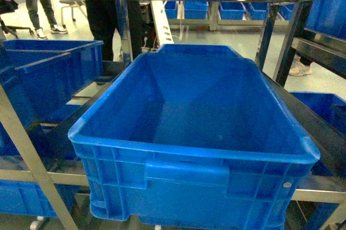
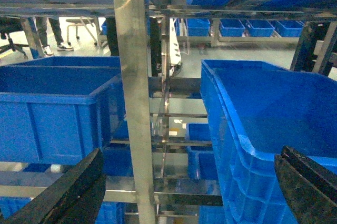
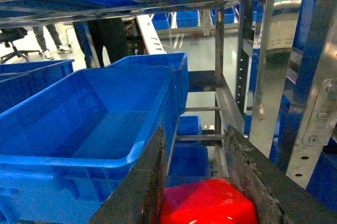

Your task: Pick red block from blue box to shelf

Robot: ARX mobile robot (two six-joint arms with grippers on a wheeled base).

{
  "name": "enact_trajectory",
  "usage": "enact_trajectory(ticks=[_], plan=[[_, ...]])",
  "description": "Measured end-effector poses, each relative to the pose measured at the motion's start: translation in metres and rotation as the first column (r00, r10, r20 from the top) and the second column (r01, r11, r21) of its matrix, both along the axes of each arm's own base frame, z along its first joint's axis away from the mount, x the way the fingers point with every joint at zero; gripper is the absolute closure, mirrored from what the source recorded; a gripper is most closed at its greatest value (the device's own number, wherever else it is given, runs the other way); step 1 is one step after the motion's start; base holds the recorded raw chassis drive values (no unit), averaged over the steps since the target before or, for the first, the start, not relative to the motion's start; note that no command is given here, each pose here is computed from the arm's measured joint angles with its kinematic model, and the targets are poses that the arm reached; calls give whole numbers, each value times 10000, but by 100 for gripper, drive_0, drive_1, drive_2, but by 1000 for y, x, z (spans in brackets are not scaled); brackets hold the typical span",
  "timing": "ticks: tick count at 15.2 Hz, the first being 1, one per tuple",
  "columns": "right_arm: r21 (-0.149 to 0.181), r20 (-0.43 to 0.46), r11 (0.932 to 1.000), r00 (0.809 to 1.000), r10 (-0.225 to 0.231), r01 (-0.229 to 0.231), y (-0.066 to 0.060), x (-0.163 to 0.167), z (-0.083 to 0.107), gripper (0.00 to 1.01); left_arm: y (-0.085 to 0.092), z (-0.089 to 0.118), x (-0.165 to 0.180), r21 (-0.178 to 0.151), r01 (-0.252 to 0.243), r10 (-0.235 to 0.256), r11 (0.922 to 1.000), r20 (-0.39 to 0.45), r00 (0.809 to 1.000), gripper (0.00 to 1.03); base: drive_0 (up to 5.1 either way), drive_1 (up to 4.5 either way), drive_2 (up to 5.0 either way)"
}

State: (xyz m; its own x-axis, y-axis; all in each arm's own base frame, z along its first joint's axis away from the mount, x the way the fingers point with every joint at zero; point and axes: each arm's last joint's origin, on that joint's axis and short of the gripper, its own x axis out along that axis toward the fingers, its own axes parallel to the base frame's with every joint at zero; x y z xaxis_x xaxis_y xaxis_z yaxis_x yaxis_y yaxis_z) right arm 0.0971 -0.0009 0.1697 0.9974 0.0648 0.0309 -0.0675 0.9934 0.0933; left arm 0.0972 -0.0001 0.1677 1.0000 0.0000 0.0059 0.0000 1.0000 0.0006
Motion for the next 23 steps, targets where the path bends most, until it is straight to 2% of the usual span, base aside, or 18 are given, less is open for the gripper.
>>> enact_trajectory(ticks=[23], plan=[[0,0,10000,10000,0,0,0,0,0,73,0,0,0,0,0,0,10000,0,10000,5,0,0,0]])
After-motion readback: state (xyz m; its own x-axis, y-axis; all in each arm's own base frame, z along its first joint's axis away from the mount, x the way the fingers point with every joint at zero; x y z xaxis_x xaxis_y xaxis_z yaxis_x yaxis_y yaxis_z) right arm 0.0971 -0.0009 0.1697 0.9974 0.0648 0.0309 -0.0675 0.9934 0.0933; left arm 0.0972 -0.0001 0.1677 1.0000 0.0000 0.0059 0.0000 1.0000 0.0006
